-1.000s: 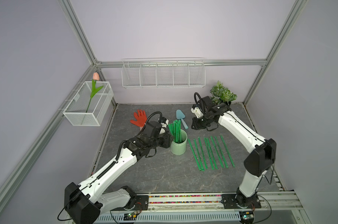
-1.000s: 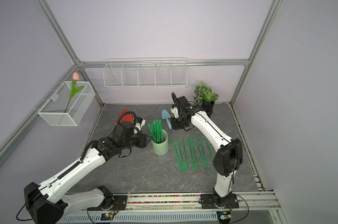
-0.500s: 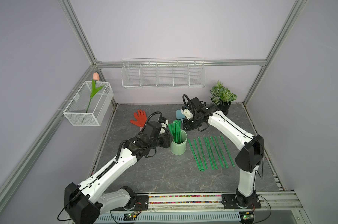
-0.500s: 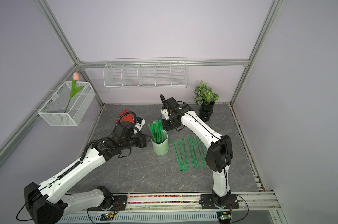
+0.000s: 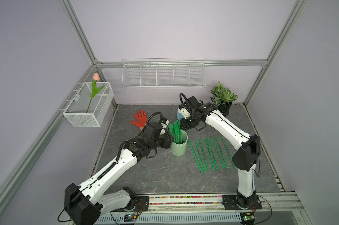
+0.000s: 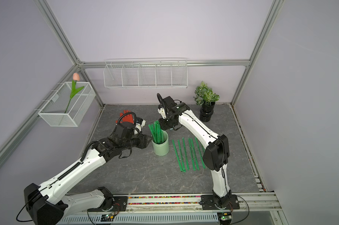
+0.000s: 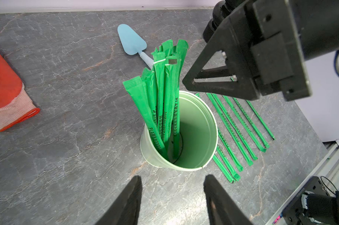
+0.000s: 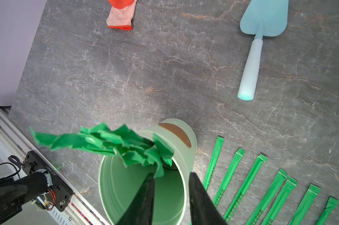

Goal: Take the straws out of the storage container
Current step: Pick up the straw from the container.

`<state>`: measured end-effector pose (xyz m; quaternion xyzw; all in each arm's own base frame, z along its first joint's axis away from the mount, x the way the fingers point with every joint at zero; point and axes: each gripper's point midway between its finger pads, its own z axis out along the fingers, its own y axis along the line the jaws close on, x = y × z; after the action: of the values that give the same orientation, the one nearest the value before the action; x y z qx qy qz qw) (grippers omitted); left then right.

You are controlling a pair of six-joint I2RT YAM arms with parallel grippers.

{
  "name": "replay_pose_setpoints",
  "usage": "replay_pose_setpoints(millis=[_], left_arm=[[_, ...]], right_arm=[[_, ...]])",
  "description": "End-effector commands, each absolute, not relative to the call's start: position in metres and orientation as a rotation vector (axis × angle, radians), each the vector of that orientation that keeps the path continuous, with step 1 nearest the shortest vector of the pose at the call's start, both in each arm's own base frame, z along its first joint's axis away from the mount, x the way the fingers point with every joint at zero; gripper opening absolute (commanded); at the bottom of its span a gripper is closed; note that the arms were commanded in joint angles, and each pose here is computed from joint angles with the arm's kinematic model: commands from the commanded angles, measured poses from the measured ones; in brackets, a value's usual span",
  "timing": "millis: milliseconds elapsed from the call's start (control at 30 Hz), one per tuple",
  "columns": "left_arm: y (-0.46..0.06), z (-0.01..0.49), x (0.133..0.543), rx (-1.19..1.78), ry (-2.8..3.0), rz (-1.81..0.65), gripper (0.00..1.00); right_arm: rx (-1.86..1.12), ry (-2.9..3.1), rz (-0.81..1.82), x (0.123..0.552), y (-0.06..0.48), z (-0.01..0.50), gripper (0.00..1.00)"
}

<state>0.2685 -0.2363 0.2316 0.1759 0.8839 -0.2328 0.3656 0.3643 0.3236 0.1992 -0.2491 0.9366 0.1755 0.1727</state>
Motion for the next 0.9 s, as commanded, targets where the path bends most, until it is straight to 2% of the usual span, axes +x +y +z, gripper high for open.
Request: replay_pose_setpoints(millis=[0,867], left_arm=[[-0.235,0.239,0.268,0.449,2.252,-0.598,0.55],[-0.236,0.237,0.267,0.456,2.259,-0.600,0.55]], right_arm=[[-0.740,2.699,0.456,0.359,0.322,0.189,0.33],[-0.783,2.706,0.490,0.362,0.337,0.178,0.34]])
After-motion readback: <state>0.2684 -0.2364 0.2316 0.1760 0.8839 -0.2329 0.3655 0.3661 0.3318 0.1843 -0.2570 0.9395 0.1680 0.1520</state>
